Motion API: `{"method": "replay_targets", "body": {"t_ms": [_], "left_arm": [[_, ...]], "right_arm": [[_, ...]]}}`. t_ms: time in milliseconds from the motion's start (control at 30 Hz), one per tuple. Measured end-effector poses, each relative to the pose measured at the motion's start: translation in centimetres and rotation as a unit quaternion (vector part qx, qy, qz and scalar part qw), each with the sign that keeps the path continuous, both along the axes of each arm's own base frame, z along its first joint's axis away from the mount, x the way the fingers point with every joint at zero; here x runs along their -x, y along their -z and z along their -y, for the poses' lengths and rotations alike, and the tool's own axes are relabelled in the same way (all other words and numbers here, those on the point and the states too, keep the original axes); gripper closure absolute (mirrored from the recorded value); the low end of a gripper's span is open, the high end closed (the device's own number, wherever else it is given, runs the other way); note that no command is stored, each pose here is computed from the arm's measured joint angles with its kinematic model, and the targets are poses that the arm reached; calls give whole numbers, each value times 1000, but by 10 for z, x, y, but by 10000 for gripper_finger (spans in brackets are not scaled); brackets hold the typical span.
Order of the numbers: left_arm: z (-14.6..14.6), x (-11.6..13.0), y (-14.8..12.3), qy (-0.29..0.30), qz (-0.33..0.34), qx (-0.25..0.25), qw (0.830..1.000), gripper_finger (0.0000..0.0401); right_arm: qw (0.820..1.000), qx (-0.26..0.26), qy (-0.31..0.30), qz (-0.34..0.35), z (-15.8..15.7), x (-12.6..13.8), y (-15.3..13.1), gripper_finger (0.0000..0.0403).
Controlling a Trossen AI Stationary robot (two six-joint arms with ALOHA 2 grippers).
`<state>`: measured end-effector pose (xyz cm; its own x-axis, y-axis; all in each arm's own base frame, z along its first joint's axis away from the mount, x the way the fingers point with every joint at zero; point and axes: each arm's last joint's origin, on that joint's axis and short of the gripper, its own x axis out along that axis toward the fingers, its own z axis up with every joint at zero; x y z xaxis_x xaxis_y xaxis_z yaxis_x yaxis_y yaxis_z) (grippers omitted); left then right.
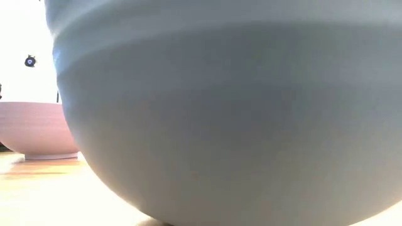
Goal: Nest bowls inside each other
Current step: Stack the top white bowl into the green bowl
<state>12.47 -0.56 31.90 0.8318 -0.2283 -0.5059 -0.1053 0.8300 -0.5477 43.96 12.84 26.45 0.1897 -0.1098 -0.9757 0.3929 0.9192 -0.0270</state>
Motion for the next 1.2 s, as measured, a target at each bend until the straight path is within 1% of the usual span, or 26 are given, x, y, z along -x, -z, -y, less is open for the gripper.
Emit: {"method": "replay_targets", "body": {"t_ms": [433,600,833,967,1200], "left_arm": [[0,-1,0,1,-2,1,1000,401],[0,-1,0,1,-2,1,1000,401],[0,-1,0,1,-2,1,1000,401],[0,-1,0,1,-2,1,1000,401],[0,-1,0,-1,-2,0,1000,401]], "right_arm": [[1000,6,-11,-18,-2,-6,17,391],[999,-6,-26,-34,-4,-8,26,390],[998,-15,-27,-46,-5,-9,33,388],[998,-18,-27,-46,-5,-10,32,368],[998,-33,-29,-44,-6,-9,29,307]]}}
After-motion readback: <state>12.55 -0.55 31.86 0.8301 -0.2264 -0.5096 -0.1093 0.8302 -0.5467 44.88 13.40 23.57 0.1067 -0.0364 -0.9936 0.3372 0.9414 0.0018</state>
